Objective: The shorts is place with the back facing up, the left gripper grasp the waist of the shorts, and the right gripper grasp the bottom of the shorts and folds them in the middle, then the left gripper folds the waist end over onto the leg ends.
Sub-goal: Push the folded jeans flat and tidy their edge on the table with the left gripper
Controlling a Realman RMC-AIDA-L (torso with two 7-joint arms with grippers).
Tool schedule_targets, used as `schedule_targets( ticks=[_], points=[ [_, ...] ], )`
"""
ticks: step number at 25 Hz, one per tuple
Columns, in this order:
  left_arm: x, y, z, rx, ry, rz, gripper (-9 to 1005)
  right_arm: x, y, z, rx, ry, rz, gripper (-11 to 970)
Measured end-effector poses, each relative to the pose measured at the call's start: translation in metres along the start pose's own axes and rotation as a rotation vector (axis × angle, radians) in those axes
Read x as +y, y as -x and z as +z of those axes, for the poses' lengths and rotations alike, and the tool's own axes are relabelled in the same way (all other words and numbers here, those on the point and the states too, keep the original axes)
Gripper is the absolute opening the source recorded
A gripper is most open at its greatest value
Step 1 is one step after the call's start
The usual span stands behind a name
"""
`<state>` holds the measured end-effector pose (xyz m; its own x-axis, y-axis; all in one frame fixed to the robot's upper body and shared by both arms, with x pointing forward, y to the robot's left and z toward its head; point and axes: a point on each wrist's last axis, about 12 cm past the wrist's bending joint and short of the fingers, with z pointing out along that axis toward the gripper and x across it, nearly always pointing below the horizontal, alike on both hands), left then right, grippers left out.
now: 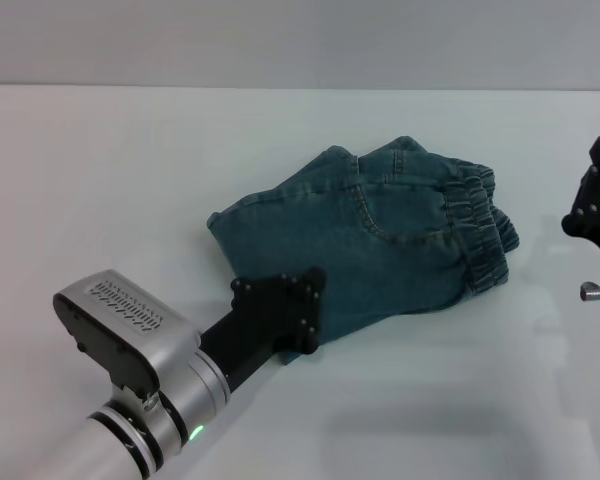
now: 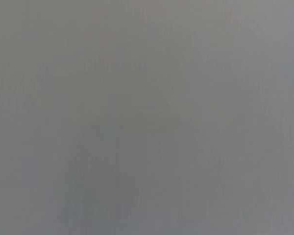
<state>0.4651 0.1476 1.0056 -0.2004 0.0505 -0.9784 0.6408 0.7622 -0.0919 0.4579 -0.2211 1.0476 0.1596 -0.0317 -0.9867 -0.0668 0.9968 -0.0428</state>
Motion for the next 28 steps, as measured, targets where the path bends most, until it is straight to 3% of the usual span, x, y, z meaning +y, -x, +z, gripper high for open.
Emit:
schedule_targets(
  ticks=[5, 7, 14, 17, 28],
  points=[
    [0.002, -0.005, 0.000, 0.044, 0.004, -0.022, -2, 0.001, -0.001, -0.001, 0.004, 0.005, 0.001, -2],
    [0.008, -0.009, 0.007, 0.113, 0.010, -0.007, -2, 0.001, -0.001, -0.002, 0.007, 0.005, 0.000, -2],
    [0.021, -0.004, 0.016, 0.115, 0.025, 0.006, -2, 0.000, -0.002, -0.004, 0.011, -0.004, 0.002, -2],
    [0.038, 0.001, 0.025, 0.124, 0.046, 0.000, -2, 0.000, -0.003, -0.006, 0.013, -0.006, 0.003, -2],
    [0.056, 0.016, 0.044, 0.125, 0.053, 0.033, -2, 0.002, -0.003, -0.009, 0.015, -0.002, 0.006, -2]
  ],
)
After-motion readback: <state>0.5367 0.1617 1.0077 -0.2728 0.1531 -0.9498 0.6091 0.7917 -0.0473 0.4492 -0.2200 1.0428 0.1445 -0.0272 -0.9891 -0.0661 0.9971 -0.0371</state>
